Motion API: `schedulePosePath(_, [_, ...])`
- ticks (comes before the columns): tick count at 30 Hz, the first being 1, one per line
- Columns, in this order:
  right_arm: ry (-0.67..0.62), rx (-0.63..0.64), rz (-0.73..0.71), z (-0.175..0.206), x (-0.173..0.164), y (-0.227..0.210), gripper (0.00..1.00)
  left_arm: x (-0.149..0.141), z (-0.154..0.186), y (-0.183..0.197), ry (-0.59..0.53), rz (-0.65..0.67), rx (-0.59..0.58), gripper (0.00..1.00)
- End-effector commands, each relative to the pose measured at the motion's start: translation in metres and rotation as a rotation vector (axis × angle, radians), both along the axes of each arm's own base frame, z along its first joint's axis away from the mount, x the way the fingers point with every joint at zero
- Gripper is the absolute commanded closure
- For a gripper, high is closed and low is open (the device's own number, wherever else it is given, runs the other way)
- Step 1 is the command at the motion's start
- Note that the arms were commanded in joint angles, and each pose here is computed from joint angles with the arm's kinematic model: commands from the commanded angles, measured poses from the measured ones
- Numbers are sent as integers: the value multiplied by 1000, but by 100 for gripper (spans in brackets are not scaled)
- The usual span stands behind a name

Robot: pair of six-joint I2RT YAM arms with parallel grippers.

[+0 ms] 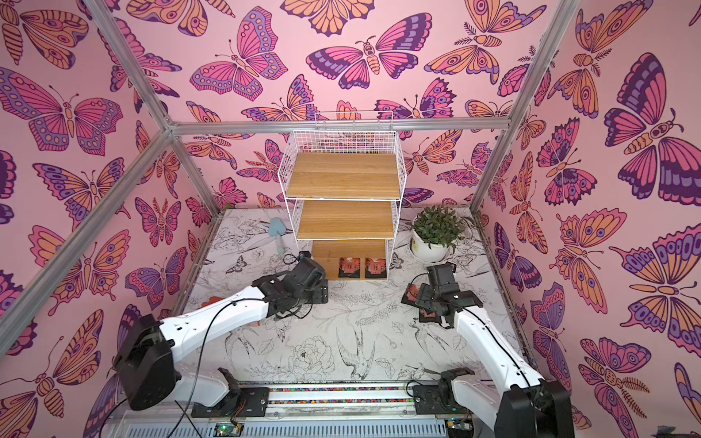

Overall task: Remove the tea bags from the shelf
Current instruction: Place the tea bag at the center of the board, then pick up the tea bag from the shelf.

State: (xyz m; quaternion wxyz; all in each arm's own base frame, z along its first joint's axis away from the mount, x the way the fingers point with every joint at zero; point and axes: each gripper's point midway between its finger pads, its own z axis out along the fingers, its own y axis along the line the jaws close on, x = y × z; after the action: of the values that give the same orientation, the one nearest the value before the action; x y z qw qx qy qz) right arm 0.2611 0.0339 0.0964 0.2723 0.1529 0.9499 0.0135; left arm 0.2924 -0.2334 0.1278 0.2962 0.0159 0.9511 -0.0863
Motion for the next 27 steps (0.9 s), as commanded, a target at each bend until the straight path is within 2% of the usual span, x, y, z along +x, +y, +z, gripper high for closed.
schedulePosePath(1, [-28, -2, 0, 14, 4, -1, 22, 17, -1, -20, -36, -22, 16, 15])
schedulePosePath(5, [-47, -1, 9, 19, 8, 0, 21, 29, -12, -40, -31, -42, 17, 14])
schedulePosePath(13, [-69, 15, 20, 24, 19, 3, 21, 45, -23, -60, -102, -65, -43, 12])
schedulePosePath(21, [-62, 81, 20, 18, 24, 5, 20, 53, -46, -77, -64, -93, -35, 10])
schedulePosePath(27, [-66, 91, 21, 21, 27, 3, 20, 65, -47, -84, -86, -85, -21, 9])
